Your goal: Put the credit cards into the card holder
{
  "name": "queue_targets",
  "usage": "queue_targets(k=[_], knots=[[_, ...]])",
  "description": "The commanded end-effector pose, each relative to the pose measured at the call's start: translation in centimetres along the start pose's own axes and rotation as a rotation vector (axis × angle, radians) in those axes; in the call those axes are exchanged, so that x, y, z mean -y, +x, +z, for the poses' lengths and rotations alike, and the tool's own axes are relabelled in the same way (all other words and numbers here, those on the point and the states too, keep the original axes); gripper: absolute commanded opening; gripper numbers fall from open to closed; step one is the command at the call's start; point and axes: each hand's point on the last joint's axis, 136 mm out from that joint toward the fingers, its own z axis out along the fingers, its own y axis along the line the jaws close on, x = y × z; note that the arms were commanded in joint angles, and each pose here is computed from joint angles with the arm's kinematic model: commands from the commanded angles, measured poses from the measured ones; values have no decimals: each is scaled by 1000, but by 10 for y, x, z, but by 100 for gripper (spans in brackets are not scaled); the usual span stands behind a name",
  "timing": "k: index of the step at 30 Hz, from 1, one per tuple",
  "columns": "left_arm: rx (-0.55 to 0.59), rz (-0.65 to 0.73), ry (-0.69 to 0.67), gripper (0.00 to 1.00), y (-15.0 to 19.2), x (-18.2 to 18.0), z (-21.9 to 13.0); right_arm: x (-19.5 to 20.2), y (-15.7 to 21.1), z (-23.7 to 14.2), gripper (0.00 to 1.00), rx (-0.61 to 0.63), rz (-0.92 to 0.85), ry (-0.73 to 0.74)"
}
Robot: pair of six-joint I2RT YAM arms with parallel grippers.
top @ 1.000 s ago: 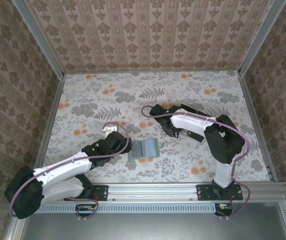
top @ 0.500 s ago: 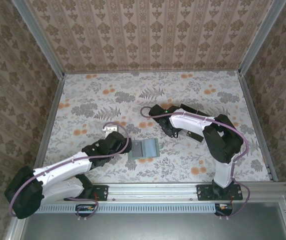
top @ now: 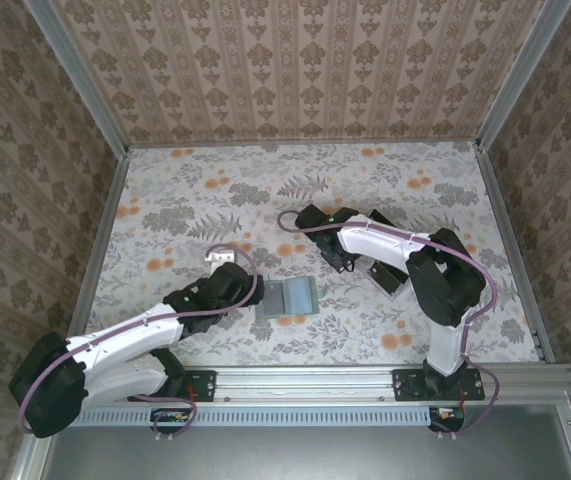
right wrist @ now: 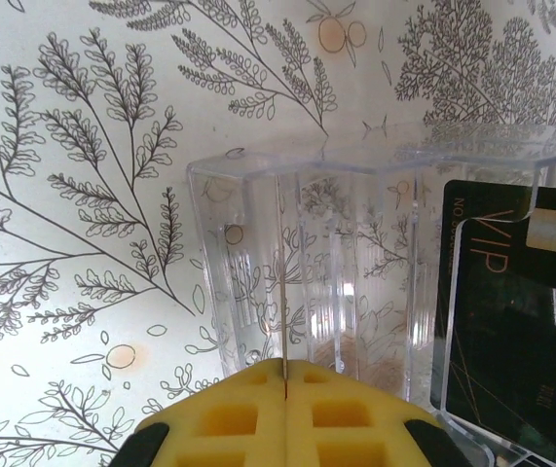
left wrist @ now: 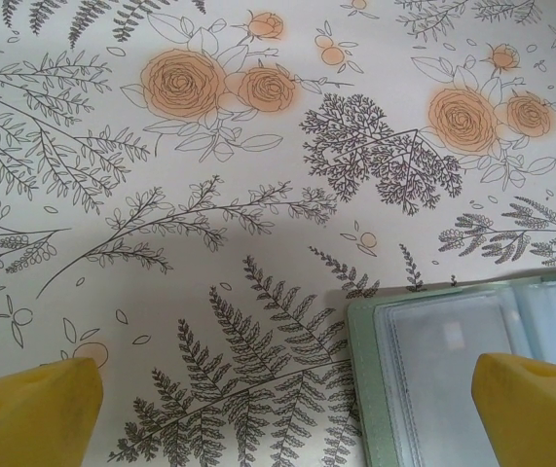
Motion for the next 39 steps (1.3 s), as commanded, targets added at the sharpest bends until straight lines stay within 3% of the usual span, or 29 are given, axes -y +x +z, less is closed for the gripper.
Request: queue_targets(k=[1,10,15,20,23,26,39], knots=[[-1,2,8,100,0,0,0,13,-7,-18,0,26,-17,19],[-2,24,-4,100,-2,-2,-2,23,-22,-97,0,228,150,-147],[-19,56,-3,100,0,-1,-3,-6,-27,-139,0,364,307,-445],[-59,95,-3,100,7,2,-4,-51,-35,-167,0,486,511,-848],[-73,137,-16,100,15,5,-5,-75,-37,-169,0,511,614,-1044],[-80,163,-34,100,22,8,-4,-89,-34,-160,0,528,692,-1139],[-80,194,-75,100,31,17,10,-108,-21,-127,0,544,817,-1218]])
